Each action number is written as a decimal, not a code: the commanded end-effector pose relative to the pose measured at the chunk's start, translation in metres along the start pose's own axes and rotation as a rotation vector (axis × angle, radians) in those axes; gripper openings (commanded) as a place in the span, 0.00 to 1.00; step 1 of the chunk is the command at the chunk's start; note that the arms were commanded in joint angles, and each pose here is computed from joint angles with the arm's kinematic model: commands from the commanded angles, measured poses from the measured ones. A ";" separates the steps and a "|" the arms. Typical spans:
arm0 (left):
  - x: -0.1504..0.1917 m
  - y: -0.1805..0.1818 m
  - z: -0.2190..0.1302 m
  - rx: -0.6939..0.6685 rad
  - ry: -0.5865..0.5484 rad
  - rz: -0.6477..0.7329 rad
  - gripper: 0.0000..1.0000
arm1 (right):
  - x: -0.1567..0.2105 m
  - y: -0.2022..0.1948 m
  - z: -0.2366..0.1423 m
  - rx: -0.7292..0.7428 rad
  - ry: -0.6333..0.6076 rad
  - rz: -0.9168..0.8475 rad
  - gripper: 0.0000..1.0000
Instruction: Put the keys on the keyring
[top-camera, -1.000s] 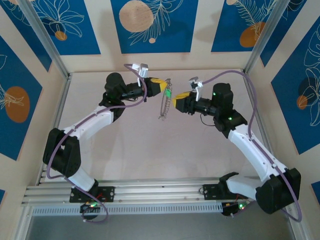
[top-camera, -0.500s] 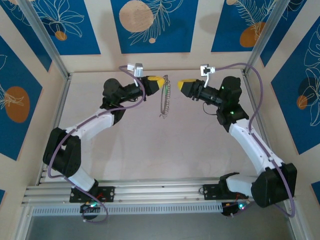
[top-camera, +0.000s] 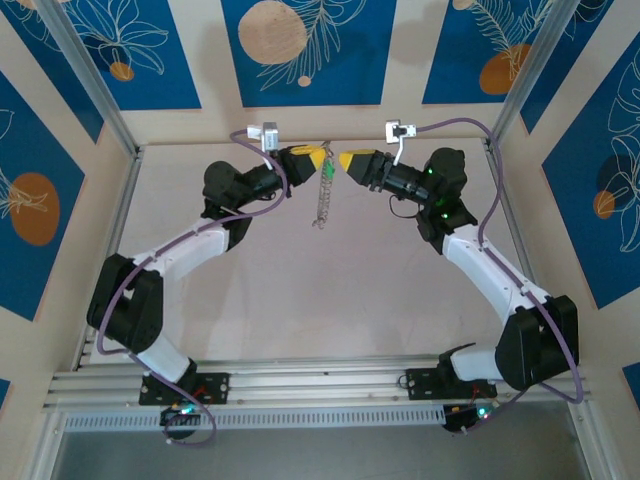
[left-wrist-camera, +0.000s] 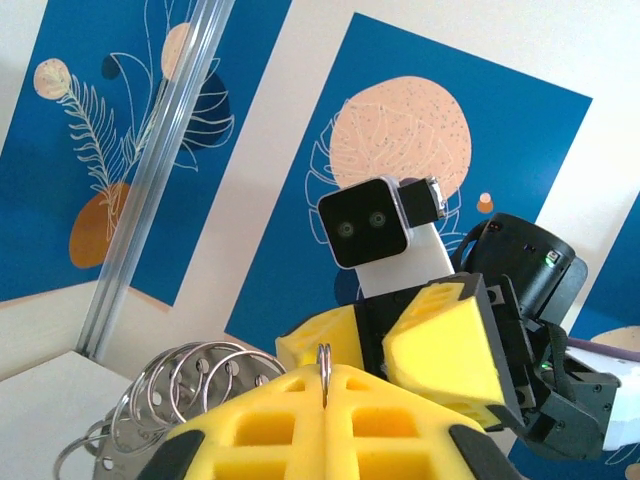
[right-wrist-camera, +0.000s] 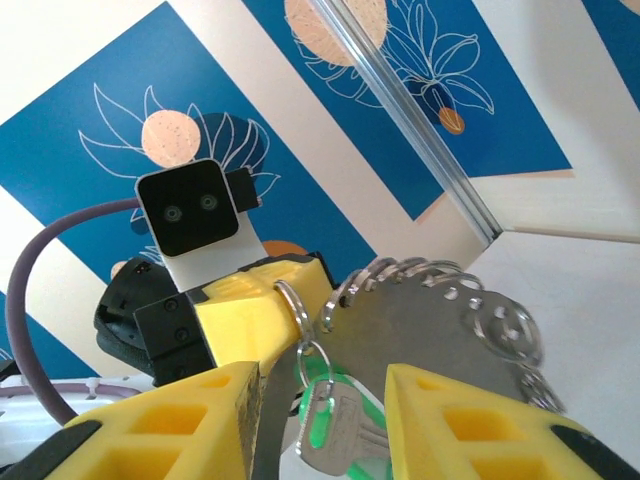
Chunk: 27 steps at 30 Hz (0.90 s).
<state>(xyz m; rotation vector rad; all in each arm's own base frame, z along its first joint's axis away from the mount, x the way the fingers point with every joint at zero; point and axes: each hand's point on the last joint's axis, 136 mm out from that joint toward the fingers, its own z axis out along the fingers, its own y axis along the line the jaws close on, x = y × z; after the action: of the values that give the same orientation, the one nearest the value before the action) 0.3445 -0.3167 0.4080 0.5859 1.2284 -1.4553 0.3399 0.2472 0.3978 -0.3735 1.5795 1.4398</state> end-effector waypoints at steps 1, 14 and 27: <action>-0.013 -0.011 0.003 0.041 -0.057 0.018 0.00 | -0.015 0.022 0.005 -0.054 -0.025 -0.068 0.38; -0.008 -0.020 0.008 0.062 -0.042 0.003 0.00 | -0.014 0.019 0.016 -0.072 -0.006 -0.071 0.37; -0.004 -0.019 0.011 0.061 -0.031 0.000 0.00 | -0.008 0.020 0.017 -0.091 0.017 -0.081 0.10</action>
<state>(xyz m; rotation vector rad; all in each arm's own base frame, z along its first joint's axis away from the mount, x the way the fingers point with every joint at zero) 0.3386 -0.3261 0.4053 0.5845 1.2388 -1.5038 0.3434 0.2634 0.4026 -0.4521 1.5480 1.4542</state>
